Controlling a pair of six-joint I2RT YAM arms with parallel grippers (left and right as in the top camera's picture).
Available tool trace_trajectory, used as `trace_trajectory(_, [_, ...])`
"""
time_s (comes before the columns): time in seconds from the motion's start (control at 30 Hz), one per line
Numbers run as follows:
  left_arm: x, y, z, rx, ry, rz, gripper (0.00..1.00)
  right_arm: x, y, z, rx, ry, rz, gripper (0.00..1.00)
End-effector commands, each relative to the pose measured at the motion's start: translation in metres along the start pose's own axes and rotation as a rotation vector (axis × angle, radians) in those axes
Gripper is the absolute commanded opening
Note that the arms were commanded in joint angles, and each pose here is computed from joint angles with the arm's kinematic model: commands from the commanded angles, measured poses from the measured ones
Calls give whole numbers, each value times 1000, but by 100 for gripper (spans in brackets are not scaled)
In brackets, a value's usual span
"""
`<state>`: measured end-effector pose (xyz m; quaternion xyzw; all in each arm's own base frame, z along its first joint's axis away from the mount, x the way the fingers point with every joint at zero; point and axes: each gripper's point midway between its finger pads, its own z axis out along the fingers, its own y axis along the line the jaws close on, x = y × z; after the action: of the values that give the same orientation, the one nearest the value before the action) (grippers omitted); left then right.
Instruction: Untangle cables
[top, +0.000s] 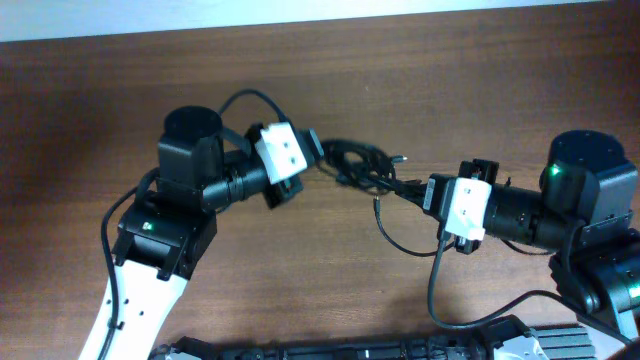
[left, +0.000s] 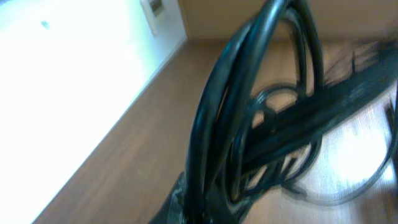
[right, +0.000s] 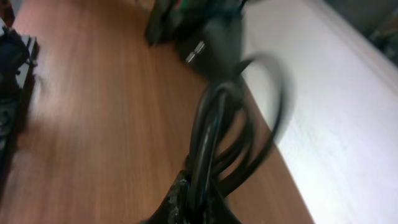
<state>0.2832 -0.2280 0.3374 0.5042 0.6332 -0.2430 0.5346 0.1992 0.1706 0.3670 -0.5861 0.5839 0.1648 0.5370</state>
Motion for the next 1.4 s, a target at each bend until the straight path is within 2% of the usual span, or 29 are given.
trace_trajectory(0.0, [-30, 23, -6, -97, -104, -290, 0, 20, -8, -2, 57, 108, 31, 4])
trace_trajectory(0.07, [-40, 42, -14, -148, -169, -440, 0, 32, -10, -4, 79, 169, 48, 4])
trace_trajectory(0.13, [-39, 50, -19, -166, -184, -518, 0, 35, -10, -4, 86, 187, 52, 4])
trace_trajectory(0.33, [-4, 65, -31, -222, -126, -882, 0, 35, -32, -7, 191, 204, 82, 4])
trace_trajectory(0.57, [41, 40, -30, -216, 62, -1043, 0, 8, -78, -16, 395, 85, 181, 4])
trace_trajectory(0.83, [75, 22, -35, -257, 212, -1148, 0, -14, -95, -22, 461, -17, 203, 4])
trace_trajectory(0.9, [82, 18, -37, -264, 244, -1166, 28, -14, -95, -22, 462, -17, 203, 4])
trace_trajectory(0.93, [83, 17, -37, -259, 254, -1145, 38, -14, -95, -22, 461, -17, 204, 4])
trace_trajectory(0.97, [84, 15, -37, -251, 265, -1106, 67, -14, -95, -22, 461, -17, 203, 4])
trace_trajectory(1.03, [85, 15, -37, -230, 281, -982, 99, -14, -95, -22, 460, -16, 204, 4])
trace_trajectory(1.1, [85, 15, -37, -206, 293, -836, 99, -14, -93, -21, 451, -16, 206, 4])
trace_trajectory(1.2, [82, 12, -36, -137, 303, -537, 99, -15, -89, -19, 425, -24, 208, 4])
trace_trajectory(1.37, [79, 5, -32, -66, 309, -254, 99, -35, -61, -10, 247, -118, 117, 4])
